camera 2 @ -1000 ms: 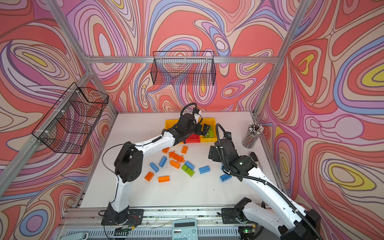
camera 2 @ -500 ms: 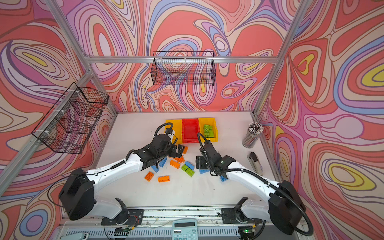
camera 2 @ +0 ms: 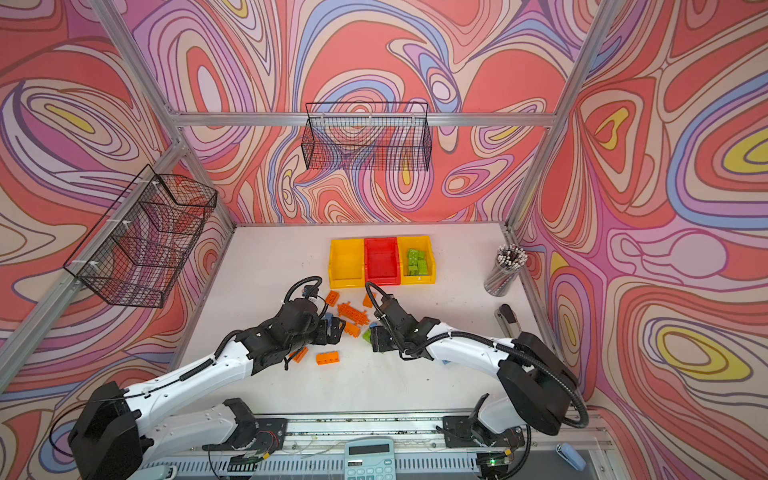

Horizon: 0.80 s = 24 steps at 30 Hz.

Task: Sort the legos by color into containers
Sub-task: 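Lower the right gripper onto a lime-green brick while the left arm draws back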

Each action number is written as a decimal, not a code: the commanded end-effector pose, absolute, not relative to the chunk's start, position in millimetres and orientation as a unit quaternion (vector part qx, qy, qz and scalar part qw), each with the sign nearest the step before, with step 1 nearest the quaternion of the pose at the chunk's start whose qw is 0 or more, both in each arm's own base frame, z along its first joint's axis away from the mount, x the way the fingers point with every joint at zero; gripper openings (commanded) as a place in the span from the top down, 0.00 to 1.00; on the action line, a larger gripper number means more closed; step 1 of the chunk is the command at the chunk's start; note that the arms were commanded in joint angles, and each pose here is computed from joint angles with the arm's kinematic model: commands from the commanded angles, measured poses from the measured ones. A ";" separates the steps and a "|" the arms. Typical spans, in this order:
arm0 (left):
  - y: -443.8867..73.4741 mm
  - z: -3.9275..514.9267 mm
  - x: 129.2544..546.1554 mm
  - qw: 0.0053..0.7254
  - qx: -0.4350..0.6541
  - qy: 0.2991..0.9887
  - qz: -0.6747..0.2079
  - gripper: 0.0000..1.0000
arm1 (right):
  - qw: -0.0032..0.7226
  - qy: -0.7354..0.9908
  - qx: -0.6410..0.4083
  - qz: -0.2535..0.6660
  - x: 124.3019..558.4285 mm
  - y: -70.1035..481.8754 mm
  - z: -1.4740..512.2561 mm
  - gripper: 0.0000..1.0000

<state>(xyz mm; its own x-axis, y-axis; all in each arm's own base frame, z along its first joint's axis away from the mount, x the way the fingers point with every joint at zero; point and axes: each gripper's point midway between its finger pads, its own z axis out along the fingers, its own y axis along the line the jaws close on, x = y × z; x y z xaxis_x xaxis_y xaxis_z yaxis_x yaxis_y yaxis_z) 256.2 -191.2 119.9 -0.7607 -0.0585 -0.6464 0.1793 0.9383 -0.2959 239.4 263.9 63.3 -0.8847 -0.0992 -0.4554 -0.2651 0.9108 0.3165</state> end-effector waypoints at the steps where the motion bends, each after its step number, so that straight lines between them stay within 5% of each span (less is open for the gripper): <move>1: -178.4 114.1 248.1 0.337 0.014 0.928 -0.158 0.00 | 0.221 0.951 -0.096 0.194 240.1 275.2 62.8 0.27; 18: -156.6 113.8 233.0 0.345 -0.004 0.927 -0.148 0.00 | 0.203 0.954 -0.124 0.181 233.9 297.5 41.8 0.24; 24: -153.1 111.2 229.8 0.343 -0.010 0.927 -0.147 0.00 | 0.200 0.959 -0.124 0.159 233.6 292.5 35.1 0.33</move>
